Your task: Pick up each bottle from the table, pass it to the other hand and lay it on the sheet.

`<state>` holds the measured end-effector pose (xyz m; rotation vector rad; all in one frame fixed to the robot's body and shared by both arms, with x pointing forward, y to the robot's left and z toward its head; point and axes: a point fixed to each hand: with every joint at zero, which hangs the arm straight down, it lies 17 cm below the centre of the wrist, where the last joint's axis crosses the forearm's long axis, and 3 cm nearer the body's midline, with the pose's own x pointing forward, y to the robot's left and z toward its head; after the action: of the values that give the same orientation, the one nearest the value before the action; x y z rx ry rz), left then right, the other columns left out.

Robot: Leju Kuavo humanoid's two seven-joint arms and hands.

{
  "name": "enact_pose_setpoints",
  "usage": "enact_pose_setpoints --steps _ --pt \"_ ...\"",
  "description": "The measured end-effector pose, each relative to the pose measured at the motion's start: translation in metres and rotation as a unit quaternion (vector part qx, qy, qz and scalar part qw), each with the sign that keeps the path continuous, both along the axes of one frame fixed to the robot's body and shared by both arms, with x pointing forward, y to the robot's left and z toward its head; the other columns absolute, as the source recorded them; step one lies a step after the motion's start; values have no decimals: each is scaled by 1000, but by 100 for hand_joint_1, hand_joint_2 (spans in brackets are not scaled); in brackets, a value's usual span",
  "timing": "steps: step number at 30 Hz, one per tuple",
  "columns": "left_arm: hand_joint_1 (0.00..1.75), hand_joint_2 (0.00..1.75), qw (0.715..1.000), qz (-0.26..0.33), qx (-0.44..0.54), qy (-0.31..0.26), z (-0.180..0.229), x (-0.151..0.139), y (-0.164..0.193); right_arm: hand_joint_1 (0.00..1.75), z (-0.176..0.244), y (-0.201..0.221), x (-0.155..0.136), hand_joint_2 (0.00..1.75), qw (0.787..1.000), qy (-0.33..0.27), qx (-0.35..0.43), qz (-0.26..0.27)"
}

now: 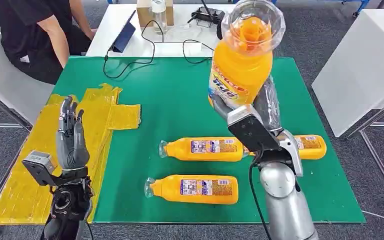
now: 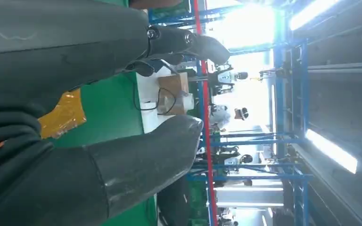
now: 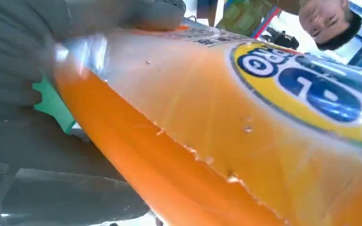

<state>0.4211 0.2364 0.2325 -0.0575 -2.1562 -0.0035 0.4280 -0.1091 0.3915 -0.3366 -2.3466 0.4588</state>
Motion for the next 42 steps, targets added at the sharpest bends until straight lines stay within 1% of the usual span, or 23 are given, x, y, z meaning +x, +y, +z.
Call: enact_pose_setpoints --steps 3,5,6,7,11,14,16,21,27,28,31,32,34,35,36,37,38,39,40,42 --pt "0 175 1000 -7 9 -11 9 -4 -3 173 -6 -11 -3 175 1000 -1 0 -7" --pt "0 175 1000 -13 10 -25 21 -9 -6 162 -15 -16 -8 175 1000 5 -1 -7" --pt "0 175 999 -20 6 -28 25 -11 -7 161 -21 -16 -10 175 1000 11 -2 -3" --pt "0 175 999 -37 -4 -26 27 -15 -11 164 -30 -13 -13 175 1000 21 -3 4" --pt "0 175 992 -116 -54 -9 12 -42 -39 166 -75 12 -32 175 997 54 -5 53" --pt "0 175 987 -150 -65 3 -4 -62 -65 166 -113 31 -46 175 994 81 -10 73" --pt "0 175 984 -162 -68 9 -9 -68 -74 168 -127 39 -51 175 992 95 -17 82" --pt "0 175 982 -174 -68 17 -14 -73 -82 166 -143 43 -55 175 989 116 -20 88" --pt "0 175 975 -213 -63 24 -24 -87 -118 166 -166 52 -68 175 988 129 -51 67" --pt "0 175 974 -216 -64 24 -24 -88 -121 161 -168 53 -69 175 987 133 -56 64" --pt "0 175 973 -218 -70 25 -23 -88 -123 162 -168 58 -75 175 986 136 -70 68" --pt "0 0 973 -219 -70 25 -23 -88 -123 164 -166 59 -77 175 986 135 -73 69" --pt "0 0 973 -219 -74 23 -21 -90 -122 161 -161 58 -79 175 986 132 -77 65" --pt "0 0 973 -219 -73 19 -19 -91 -121 162 -156 57 -80 175 987 129 -78 62" --pt "0 0 973 -219 -68 17 -17 -91 -121 159 -150 54 -80 175 988 123 -78 57" --pt "0 0 973 -219 -68 15 -15 -91 -120 161 -145 51 -81 175 989 119 -77 53" --pt "0 0 973 -219 -70 10 -12 -91 -118 159 -139 48 -82 175 990 113 -75 47" --pt "0 0 973 -218 -72 7 -10 -91 -116 162 -135 45 -83 175 990 109 -73 43" --pt "0 0 973 -219 -73 3 -7 -91 -114 159 -129 40 -83 175 991 104 -71 36" --pt "0 0 973 -218 -76 -2 -3 -89 -112 161 -119 33 -84 175 993 97 -67 25"
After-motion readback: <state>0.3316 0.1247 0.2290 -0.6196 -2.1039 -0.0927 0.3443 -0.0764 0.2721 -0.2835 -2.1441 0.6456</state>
